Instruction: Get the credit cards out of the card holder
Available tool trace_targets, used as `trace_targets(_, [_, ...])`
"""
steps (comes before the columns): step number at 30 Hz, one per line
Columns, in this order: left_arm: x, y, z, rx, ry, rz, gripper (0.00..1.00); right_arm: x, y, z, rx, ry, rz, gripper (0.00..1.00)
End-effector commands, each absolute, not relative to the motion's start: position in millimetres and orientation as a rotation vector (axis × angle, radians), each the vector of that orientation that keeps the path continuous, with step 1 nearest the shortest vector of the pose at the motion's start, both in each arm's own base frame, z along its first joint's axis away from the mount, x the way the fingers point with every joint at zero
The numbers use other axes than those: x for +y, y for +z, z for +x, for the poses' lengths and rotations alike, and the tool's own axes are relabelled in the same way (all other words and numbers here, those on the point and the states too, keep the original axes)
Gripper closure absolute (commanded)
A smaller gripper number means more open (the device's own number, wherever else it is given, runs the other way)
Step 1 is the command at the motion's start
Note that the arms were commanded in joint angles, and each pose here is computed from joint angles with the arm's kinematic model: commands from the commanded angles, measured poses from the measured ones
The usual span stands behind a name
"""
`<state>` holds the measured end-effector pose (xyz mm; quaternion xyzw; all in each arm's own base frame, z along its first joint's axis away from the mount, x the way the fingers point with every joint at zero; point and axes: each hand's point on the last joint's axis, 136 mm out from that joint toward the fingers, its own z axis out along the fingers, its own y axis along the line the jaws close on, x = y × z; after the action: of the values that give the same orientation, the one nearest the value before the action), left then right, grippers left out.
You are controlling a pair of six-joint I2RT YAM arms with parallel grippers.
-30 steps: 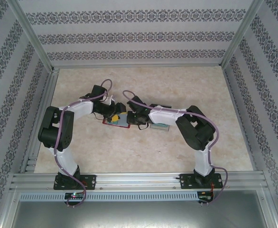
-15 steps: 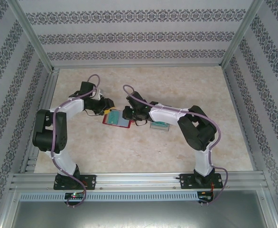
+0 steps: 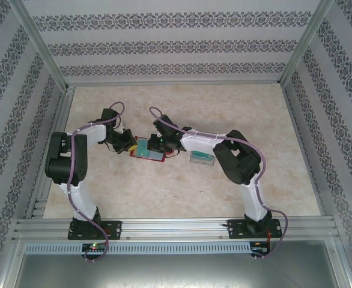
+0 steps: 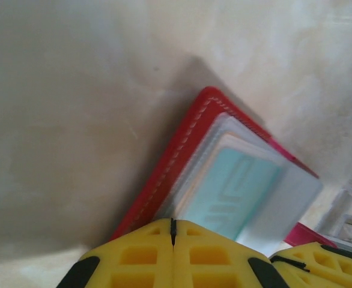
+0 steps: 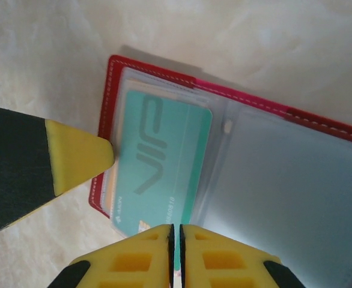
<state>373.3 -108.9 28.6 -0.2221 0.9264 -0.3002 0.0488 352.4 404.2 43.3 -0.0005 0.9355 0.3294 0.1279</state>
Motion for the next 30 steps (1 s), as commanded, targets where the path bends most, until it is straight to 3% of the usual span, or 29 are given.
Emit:
trace_targets(1, [-105.1, 17.2, 362.3, 2.890, -0.869, -0.698, 0.94, 415.3, 39.7, 349.7, 2.745, 1.001, 0.003, 0.85])
trace_targets(30, [-105.3, 8.8, 356.2, 2.939, -0.833, -0.709, 0.96, 427.3, 41.0, 357.9, 2.695, 1.167, 0.087, 0.83])
